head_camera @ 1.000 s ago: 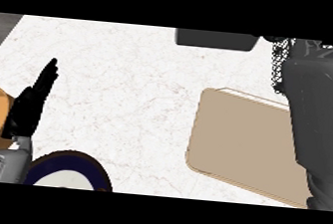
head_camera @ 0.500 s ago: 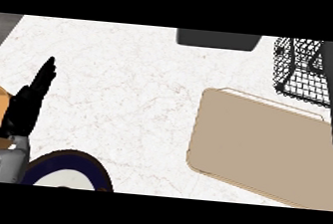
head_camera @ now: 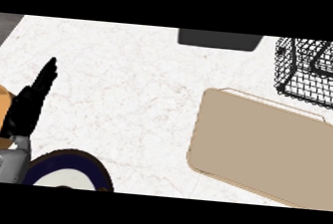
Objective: Pick the eggplant from the tray and place it in the tiered basket
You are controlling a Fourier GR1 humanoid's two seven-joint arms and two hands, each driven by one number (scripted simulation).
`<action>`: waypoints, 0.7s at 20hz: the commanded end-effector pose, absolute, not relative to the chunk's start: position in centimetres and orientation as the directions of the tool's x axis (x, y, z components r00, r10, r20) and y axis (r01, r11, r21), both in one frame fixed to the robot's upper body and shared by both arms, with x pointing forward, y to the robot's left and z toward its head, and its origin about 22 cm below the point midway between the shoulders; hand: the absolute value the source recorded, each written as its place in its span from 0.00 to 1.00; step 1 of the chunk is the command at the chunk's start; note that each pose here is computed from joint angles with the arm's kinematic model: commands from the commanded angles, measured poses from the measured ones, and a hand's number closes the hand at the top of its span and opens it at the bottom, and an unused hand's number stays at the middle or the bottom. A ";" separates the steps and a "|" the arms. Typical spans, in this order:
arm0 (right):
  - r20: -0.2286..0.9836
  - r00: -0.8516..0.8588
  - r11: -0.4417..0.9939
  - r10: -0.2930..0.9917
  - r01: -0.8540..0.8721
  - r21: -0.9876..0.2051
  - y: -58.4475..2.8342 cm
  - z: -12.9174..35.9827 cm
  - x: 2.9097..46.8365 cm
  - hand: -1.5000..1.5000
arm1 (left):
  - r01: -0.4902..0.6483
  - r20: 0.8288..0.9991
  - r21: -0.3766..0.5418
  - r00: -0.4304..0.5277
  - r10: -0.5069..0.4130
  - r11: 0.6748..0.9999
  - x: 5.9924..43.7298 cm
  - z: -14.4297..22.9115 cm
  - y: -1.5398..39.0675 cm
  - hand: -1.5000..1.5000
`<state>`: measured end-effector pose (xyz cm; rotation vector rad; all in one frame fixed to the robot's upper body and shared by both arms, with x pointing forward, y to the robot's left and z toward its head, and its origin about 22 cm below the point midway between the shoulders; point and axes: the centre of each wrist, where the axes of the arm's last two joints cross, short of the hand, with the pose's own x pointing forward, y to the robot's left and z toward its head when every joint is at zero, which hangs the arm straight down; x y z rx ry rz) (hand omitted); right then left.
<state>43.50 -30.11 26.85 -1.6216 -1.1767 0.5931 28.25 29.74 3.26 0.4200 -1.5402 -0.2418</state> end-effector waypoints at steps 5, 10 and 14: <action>0.141 0.376 0.008 0.916 0.335 -0.942 -35.8 26.9 43.9 1.00 | -0.114 0.911 0.410 0.011 -0.411 0.905 28.0 3.2 30.9 0.50; 0.236 0.321 0.139 0.917 0.298 -0.944 -35.9 24.5 44.4 1.00 | -0.110 0.911 0.412 0.029 -0.412 0.904 28.7 2.5 28.2 0.50; 0.244 0.335 0.170 0.910 0.235 -0.957 -37.8 21.4 44.1 1.00 | -0.095 0.912 0.410 0.009 -0.411 0.907 29.4 4.7 29.9 0.50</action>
